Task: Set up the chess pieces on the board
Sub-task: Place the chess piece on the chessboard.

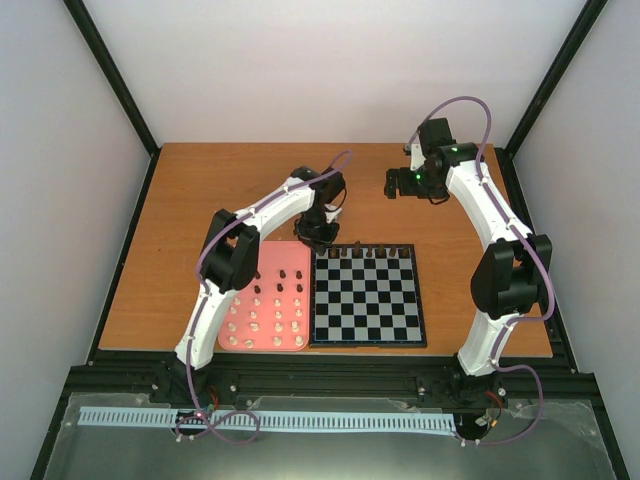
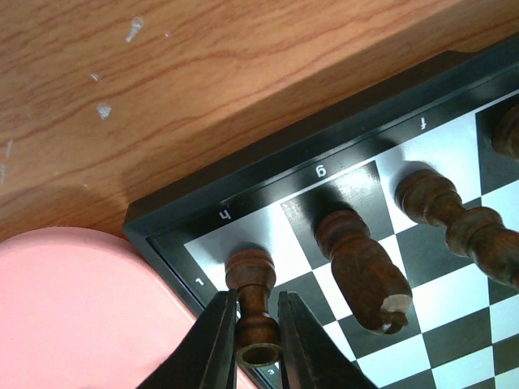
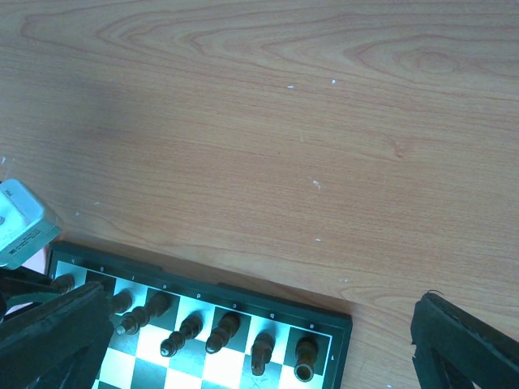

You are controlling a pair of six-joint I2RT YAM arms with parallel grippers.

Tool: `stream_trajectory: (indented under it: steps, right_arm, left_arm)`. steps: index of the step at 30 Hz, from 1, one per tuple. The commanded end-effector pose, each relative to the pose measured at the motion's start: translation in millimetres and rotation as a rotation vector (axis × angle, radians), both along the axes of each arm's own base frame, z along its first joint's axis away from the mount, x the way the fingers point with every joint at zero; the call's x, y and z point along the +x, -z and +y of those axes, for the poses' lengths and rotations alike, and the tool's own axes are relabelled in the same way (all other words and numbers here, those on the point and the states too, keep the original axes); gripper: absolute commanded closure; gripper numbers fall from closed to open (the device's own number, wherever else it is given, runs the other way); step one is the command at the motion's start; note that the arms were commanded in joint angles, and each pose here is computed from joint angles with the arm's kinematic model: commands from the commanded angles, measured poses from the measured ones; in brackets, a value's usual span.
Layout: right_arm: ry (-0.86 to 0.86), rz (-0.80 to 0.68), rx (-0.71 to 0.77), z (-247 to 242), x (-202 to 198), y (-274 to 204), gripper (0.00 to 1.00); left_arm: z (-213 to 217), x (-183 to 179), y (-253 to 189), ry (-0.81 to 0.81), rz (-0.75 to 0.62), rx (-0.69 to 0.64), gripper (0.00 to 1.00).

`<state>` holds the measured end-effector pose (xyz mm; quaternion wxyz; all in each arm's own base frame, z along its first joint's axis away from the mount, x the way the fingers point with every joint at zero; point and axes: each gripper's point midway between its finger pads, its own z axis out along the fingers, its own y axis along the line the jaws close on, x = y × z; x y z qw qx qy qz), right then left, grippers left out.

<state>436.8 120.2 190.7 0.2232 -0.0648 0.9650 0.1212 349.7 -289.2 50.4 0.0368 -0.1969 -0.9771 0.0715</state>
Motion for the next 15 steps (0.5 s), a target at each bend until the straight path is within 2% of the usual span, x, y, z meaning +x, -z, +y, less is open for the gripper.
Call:
stream_trajectory:
  steps: [1,3,5,15]
  right_arm:
    - [-0.004,0.001,-0.008,-3.6,-1.6,1.0,0.0]
    - [-0.005,0.003,-0.007,-3.2,-1.8,1.8,0.0]
    - [-0.007,0.004,-0.005,-2.8,-2.1,2.3,0.0]
    - [-0.009,0.004,0.0,-1.9,-2.5,2.5,0.0]
  left_arm:
    - [-3.6,4.0,0.1,0.015,-0.015,-0.005,0.83]
    - [-3.1,1.5,-1.4,0.019,-0.014,-0.011,0.74]
    - [-2.4,0.1,-3.4,0.02,-0.016,-0.015,0.7]
    - [-0.5,1.9,-13.9,0.022,-0.04,-0.013,0.64]
